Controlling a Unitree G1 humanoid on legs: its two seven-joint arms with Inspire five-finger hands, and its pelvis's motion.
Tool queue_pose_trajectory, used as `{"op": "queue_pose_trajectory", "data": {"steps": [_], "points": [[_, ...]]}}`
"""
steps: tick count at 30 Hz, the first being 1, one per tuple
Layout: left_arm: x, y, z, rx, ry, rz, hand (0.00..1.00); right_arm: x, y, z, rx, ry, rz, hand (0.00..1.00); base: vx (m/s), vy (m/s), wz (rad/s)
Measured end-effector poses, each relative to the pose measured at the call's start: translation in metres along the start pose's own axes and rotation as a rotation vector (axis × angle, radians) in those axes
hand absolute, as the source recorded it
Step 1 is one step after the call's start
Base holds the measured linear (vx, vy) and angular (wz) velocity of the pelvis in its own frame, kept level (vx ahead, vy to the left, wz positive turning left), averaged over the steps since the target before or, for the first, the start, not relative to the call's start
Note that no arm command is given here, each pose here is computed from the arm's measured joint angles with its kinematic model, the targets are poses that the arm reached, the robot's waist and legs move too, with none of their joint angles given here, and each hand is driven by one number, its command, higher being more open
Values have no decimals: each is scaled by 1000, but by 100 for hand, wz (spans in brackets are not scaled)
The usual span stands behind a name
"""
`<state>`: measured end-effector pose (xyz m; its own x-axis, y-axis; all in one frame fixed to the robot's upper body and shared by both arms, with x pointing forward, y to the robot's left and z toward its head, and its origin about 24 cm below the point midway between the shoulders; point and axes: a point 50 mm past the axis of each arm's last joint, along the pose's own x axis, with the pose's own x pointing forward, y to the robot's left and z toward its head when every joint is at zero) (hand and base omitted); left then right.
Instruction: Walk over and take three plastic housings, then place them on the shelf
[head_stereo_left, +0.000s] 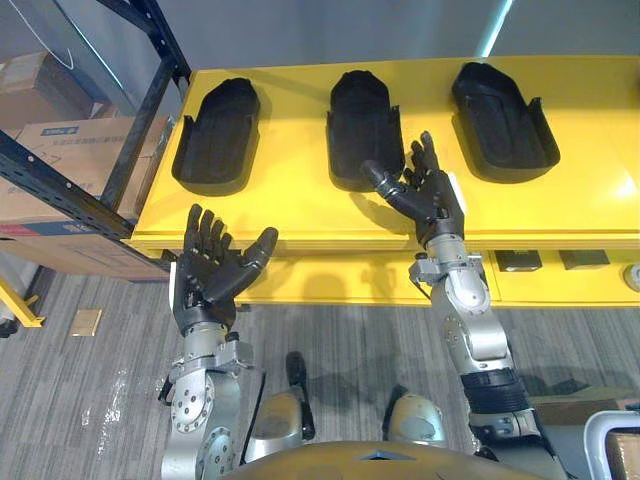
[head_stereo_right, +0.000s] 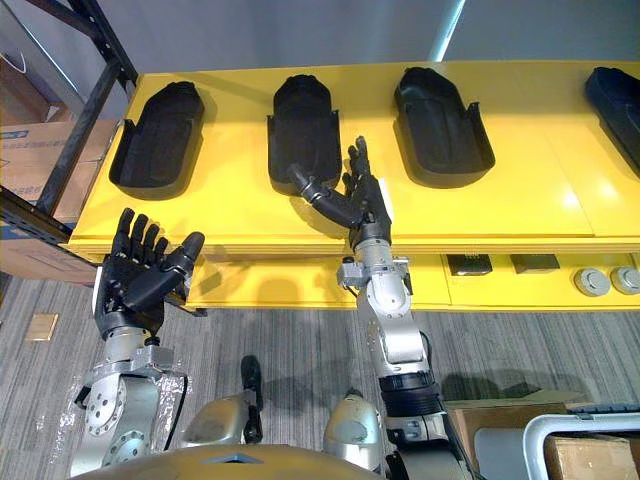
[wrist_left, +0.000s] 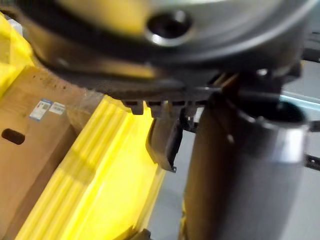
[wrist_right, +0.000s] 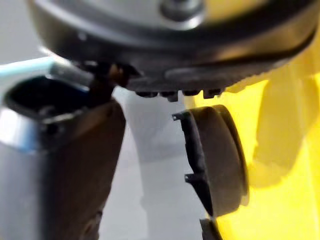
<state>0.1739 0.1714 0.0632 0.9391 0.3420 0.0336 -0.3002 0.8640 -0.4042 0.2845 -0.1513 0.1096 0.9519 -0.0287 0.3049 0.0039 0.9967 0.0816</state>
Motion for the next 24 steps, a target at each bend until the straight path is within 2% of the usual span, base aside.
{"op": "queue_pose_trajectory", "data": {"steps": [3,6,8,11,15,16,17,20,24], "points": [[2,10,-2,65,-11,93,100,-12,-10,19,-33,-136,-74,100,60,0,1],[3,34,6,130,-86,288,100,-30,-23,43,-81,-293,-192,100,51,-5,-10],[2,48,4,166,-104,393,100,-41,-35,44,-144,-308,-316,100,33,-9,-9],[-8,70,-3,233,-123,582,100,-66,-56,32,-290,-263,-588,100,11,-2,-13],[-35,107,-32,389,-3,823,100,-120,-87,0,-359,-83,-938,100,-2,12,-12],[-41,112,-38,401,27,855,100,-129,-91,-6,-375,-41,-976,100,27,10,-22],[-58,124,-52,446,113,917,100,-152,-98,-24,-414,76,-1042,100,32,10,-19],[-81,135,-71,503,243,950,100,-192,-108,-49,-429,275,-1139,100,37,2,-14],[-110,140,-107,539,481,834,100,-256,-114,-93,-324,631,-1205,100,54,-10,10]]}}
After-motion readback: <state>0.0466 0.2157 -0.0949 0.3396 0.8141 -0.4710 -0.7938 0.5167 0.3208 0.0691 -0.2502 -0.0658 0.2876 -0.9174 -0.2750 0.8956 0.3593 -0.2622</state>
